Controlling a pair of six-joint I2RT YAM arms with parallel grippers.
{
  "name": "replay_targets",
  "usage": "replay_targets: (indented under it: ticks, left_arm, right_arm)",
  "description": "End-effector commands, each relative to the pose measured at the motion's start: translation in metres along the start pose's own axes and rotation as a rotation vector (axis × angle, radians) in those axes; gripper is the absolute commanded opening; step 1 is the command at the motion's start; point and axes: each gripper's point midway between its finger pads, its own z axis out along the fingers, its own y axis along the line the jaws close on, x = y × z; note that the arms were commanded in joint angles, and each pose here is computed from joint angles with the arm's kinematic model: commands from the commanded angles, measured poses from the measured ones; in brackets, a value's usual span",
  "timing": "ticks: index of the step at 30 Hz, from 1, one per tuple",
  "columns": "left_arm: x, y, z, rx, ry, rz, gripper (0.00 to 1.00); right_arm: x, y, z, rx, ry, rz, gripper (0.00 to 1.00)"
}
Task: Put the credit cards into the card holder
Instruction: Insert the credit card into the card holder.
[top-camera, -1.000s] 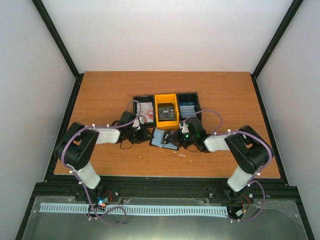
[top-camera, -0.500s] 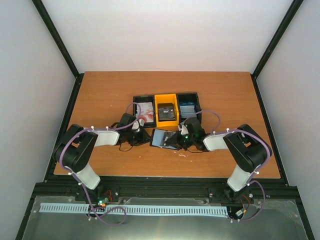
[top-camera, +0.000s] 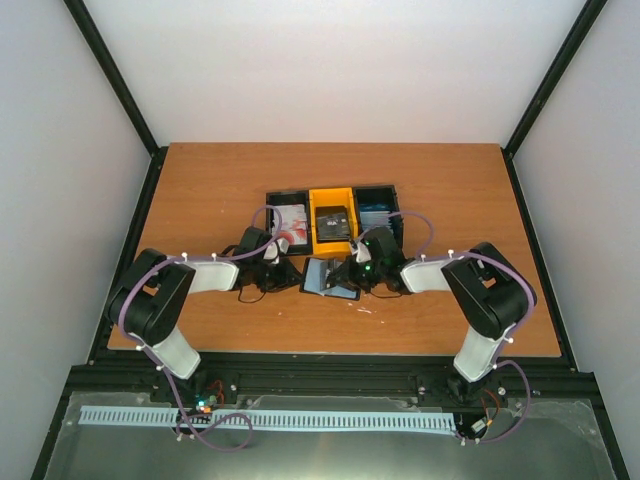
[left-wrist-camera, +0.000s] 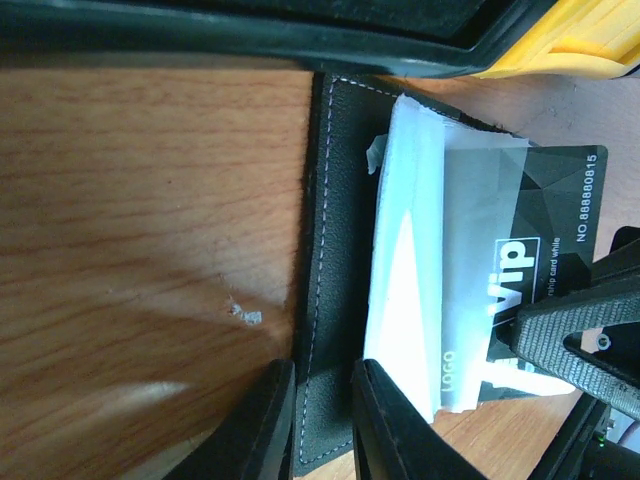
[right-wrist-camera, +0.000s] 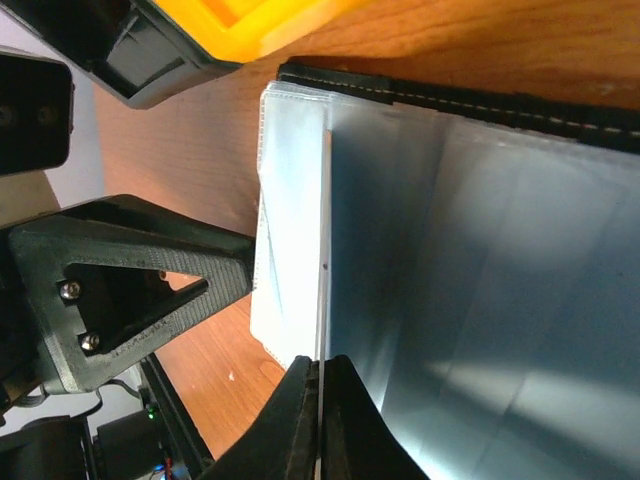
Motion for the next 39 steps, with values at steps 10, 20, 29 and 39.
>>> replay_targets:
  ticks: [10,20,29,39]
  left_arm:
    - [0.009,0.001,0.0,-0.008,0.023,-0.009,0.18]
    - [0.011,-0.006,-0.001,0.038,0.026,0.007,0.17]
    - [0.01,-0.005,-0.004,0.023,0.011,0.008,0.17]
    - [0.01,-0.005,-0.004,0.021,0.007,0.005,0.17]
  right_arm:
    - [0.0,-0.005,0.007,-0.021,-0.04,0.046,0.03]
    - [0.004,-0.002,0.018,-0.025,-0.01,0.049,0.04]
    - [-0.003,-0.005,0.011,0.037,-0.057,0.022,0.05]
    - [0.007,0.002,0.026,-0.008,0.026,0.013,0.1]
